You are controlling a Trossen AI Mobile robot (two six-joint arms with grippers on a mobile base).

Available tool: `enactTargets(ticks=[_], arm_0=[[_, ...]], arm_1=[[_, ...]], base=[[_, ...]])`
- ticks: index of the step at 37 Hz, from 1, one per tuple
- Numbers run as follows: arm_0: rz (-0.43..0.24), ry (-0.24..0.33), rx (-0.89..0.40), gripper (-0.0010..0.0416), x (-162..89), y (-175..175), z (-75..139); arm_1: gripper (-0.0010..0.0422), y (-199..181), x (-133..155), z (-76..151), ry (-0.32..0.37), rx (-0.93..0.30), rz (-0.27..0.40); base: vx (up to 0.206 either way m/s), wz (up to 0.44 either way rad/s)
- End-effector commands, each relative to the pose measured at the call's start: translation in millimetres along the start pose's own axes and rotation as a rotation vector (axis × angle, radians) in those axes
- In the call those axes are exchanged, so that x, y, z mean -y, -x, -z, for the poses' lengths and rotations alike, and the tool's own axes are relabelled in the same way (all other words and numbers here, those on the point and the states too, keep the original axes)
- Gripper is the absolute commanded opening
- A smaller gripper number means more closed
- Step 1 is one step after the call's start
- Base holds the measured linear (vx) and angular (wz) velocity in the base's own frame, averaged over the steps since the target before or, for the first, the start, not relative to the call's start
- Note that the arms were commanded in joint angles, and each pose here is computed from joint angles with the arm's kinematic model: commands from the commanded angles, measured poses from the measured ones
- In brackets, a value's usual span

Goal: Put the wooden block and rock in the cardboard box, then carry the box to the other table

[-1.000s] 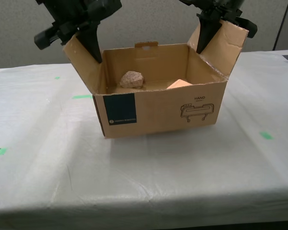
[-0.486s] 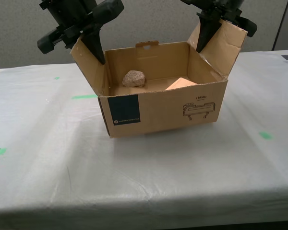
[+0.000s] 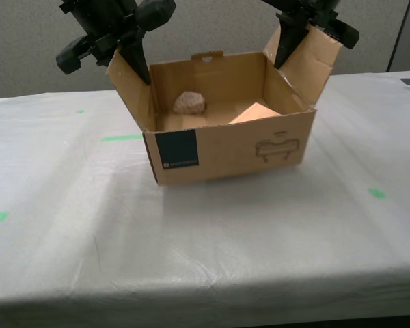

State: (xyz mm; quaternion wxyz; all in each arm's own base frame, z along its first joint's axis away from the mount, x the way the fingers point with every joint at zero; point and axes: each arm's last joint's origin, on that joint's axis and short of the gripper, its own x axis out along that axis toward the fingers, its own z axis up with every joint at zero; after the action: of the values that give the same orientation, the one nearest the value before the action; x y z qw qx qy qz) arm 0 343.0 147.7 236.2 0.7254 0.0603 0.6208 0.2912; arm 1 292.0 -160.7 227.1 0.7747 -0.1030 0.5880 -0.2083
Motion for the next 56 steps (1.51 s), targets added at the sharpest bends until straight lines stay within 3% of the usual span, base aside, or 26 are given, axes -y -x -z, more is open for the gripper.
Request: enactTargets(ticks=[1, 6, 14, 24, 33, 38, 52, 56], arm_0=[[-0.034, -0.011, 0.002, -0.0001, -0.1, -7.6, -9.8], [-0.034, -0.015, -0.005, -0.0001, 3.3, -17.1, -22.3], [-0.033, -0.030, 0.005, -0.0001, 4.3, -19.4, -35.0], [-0.030, -0.070, -0.021, -0.0001, 11.4, -36.2, -50.8], [-0.028, -0.079, -0.023, -0.0001, 17.0, -49.8, -65.0], [-0.029, -0.096, -0.013, -0.0001, 18.1, -52.4, -66.5], [-0.014, -0.114, -0.024, -0.0001, 18.6, -52.7, -65.0], [-0.014, -0.110, -0.019, 0.0000, 18.7, -52.9, -65.4]], arm_1=[[-0.0002, 2.5, -2.8, -12.0, 0.018, 0.024, 0.038], [-0.0002, 3.2, -1.6, -26.3, 0.015, -0.008, 0.074], [-0.0002, -9.4, 2.0, -48.0, -0.003, -0.011, 0.070], [-0.0002, -40.6, -6.1, -60.2, -0.009, -0.067, 0.042], [-0.0002, -40.8, -6.1, -65.5, -0.017, -0.053, 0.036], [-0.0002, -40.6, -7.8, -67.3, -0.019, -0.028, -0.002], [-0.0002, -54.2, -14.0, -71.4, 0.006, -0.034, 0.007], [0.0000, -57.3, -16.3, -70.7, 0.007, -0.034, -0.031]], base=[[0.000, 0.000], [0.000, 0.000], [0.000, 0.000], [0.000, 0.000], [0.000, 0.000], [0.000, 0.000], [0.000, 0.000], [0.000, 0.000]])
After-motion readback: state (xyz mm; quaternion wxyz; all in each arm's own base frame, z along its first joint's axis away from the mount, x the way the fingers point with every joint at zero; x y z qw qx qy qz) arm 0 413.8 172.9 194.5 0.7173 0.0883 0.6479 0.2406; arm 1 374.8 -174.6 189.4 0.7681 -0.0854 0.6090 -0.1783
